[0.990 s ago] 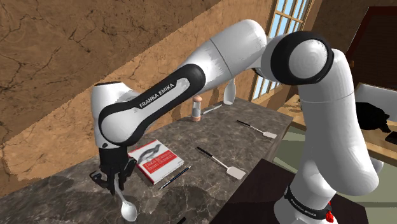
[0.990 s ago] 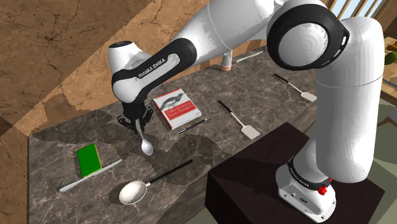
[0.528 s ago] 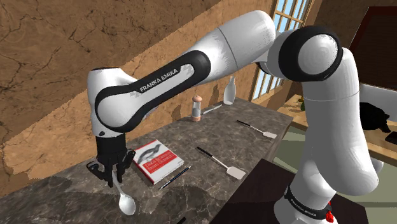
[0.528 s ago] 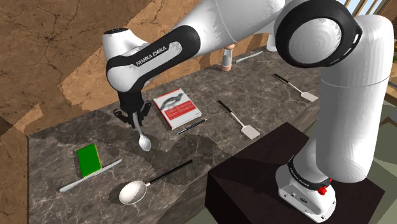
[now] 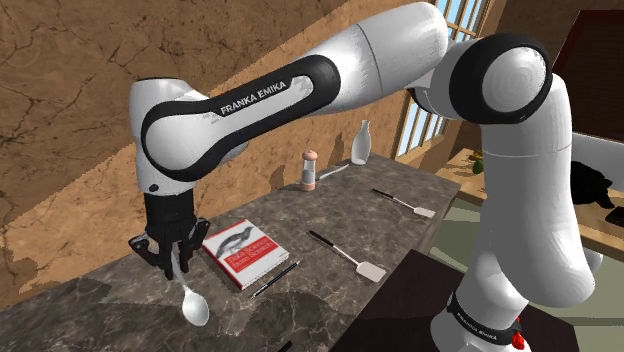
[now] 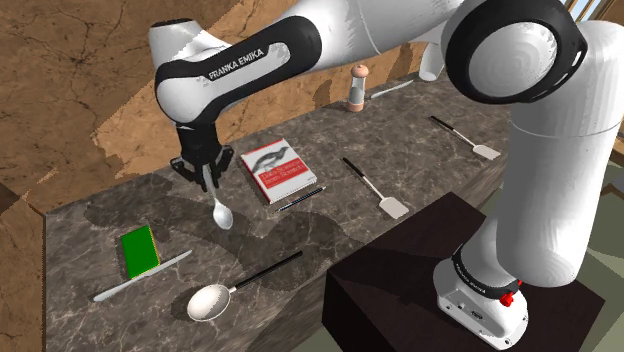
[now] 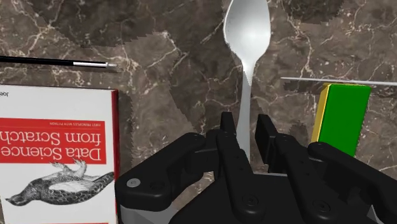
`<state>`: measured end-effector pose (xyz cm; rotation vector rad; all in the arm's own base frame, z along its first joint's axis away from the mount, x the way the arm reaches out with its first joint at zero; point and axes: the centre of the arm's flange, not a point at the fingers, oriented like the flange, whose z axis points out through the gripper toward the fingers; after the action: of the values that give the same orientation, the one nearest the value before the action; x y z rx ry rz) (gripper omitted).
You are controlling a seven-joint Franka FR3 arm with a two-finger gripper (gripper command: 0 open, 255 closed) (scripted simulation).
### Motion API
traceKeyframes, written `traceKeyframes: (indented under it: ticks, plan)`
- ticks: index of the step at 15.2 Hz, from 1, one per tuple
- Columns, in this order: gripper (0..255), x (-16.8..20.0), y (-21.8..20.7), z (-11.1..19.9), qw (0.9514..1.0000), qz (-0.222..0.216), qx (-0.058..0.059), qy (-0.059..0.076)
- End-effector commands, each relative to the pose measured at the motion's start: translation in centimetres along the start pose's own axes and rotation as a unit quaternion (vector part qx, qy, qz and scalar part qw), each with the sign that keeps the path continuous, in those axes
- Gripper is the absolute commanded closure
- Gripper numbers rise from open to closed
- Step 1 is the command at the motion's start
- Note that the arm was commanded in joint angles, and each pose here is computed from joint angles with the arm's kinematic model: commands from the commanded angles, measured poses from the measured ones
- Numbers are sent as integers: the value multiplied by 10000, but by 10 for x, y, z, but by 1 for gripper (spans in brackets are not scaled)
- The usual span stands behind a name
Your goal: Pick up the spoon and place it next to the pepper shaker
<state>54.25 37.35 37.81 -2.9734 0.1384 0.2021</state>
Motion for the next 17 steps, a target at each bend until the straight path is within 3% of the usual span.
traceKeyframes:
  ticks: [1,13,17]
  plan:
    - [255,-3,-1,-10,10000,0,-2,-2]
    - [255,-12,-11,-70,10000,0,-2,-2]
    - [255,-7,41,-79,10000,0,-2,-2]
